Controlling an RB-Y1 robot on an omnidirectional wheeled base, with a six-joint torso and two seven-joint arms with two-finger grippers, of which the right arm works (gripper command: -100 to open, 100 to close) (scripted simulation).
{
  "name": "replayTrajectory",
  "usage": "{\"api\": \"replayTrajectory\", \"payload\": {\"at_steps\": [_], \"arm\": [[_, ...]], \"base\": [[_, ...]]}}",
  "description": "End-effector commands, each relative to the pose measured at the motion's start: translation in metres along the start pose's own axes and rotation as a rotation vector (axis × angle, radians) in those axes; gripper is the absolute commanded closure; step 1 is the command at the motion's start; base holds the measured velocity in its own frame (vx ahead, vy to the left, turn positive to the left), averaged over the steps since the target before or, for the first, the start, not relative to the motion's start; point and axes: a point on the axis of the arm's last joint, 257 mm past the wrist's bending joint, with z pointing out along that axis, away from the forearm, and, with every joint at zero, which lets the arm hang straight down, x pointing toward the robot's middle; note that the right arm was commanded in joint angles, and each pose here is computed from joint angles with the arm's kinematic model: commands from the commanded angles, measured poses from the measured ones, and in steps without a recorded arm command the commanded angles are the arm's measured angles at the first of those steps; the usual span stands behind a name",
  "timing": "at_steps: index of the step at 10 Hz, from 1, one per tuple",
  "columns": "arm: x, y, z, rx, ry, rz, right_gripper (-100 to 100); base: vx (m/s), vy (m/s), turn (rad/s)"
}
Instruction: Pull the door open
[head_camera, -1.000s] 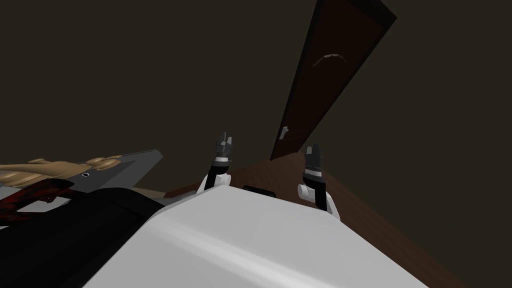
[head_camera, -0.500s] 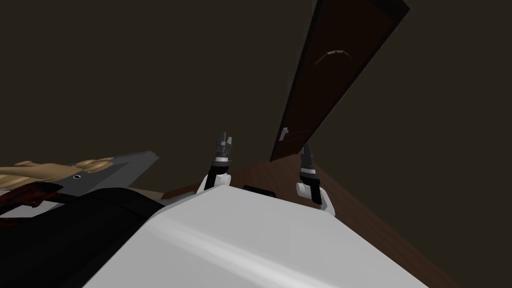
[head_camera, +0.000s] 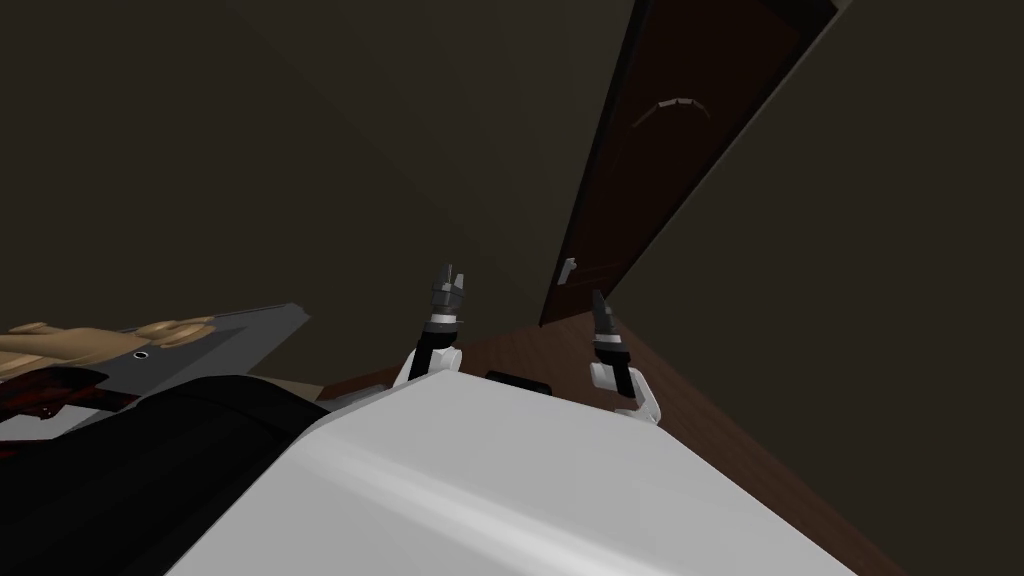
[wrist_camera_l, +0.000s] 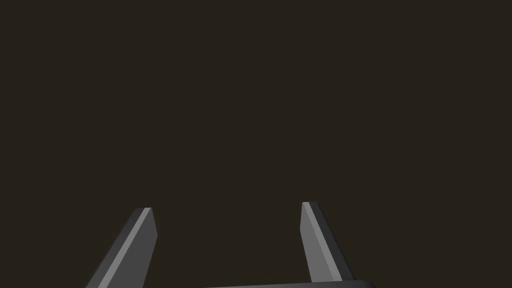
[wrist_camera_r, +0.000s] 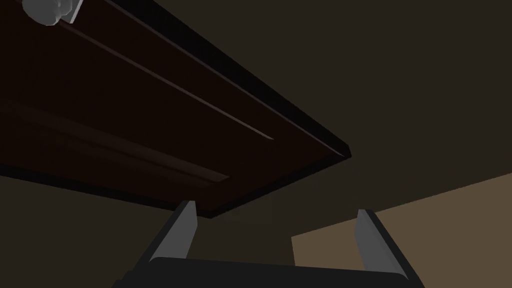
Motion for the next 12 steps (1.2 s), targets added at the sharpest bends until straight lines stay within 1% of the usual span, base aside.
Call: {"api": "replayTrajectory", "payload": {"at_steps": [1, 2, 3, 7, 8, 11, 12], "arm": [[0.010, -0.010, 0.0030, 0.004, 0.033, -0.046, -100], [0.015, -0.013, 0.0056, -0.001, 0.050, -0.075, -100], [0.017, -0.018, 0.0035, 0.009, 0.055, -0.074, -100], [0.040, -0.040, 0.0085, 0.010, 0.134, -0.187, -100], [0.042, -0.045, 0.0061, 0.019, 0.140, -0.186, -100], [0.057, -0.063, 0.0083, 0.019, 0.199, -0.271, -100], [0.057, -0.065, 0.0070, 0.024, 0.202, -0.270, -100]], "base": [[0.109, -0.071, 0.042], [0.103, -0.068, 0.044], [0.055, -0.043, 0.014], [0.074, -0.058, 0.035], [0.070, -0.044, 0.016], [0.074, -0.051, 0.035], [0.054, -0.048, 0.017]]}}
